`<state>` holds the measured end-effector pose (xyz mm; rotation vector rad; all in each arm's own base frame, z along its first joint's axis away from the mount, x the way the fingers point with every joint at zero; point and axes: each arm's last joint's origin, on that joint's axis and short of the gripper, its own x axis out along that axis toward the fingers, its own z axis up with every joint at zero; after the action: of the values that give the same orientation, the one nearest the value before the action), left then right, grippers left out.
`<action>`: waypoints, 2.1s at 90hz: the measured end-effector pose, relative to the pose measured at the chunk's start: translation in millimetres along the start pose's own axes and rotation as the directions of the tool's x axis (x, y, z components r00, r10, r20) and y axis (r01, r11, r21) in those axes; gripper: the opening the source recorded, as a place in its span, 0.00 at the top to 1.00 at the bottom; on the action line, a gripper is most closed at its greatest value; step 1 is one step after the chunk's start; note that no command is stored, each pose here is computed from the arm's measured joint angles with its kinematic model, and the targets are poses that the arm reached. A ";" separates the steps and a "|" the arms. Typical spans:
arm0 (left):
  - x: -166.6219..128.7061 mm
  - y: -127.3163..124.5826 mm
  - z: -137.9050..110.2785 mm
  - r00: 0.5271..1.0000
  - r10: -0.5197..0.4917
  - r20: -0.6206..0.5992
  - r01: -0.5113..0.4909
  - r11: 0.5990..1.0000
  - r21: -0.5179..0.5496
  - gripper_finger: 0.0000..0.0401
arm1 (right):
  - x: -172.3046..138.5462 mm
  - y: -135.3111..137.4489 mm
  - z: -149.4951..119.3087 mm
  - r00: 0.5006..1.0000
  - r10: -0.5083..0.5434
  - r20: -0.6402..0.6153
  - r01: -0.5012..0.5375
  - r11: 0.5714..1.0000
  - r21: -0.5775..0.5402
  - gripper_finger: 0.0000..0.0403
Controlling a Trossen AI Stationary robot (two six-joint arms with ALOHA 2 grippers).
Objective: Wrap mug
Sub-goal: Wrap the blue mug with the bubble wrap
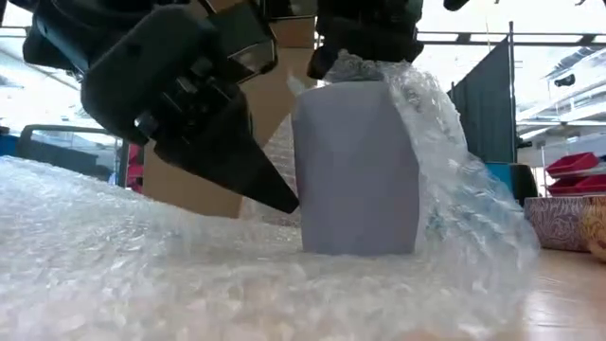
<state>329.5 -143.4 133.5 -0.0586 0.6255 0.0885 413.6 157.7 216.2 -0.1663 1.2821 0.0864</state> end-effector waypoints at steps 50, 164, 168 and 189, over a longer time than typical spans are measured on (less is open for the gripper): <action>-54.6 -2.2 -3.4 0.987 0.048 -0.155 -0.015 0.979 0.205 1.00 | 10.0 -14.8 2.7 0.999 -0.043 0.032 0.041 0.997 0.066 1.00; -80.7 3.4 -17.7 0.981 0.140 -0.135 -0.118 0.980 0.158 1.00 | -21.5 -2.4 3.3 0.992 -0.128 0.007 0.128 0.991 0.035 1.00; -80.7 3.4 -17.8 0.981 0.140 -0.136 -0.118 0.980 0.158 1.00 | -21.6 -0.4 3.0 0.992 -0.123 0.007 0.123 0.992 0.031 1.00; -80.3 2.9 -17.2 0.982 0.135 -0.128 -0.115 0.982 0.152 1.00 | -32.8 7.8 3.7 0.993 -0.120 0.009 0.120 0.993 0.011 1.00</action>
<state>254.4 -147.1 166.7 0.1160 0.7726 0.1622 406.6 167.0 248.1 -0.2338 1.2597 -0.0225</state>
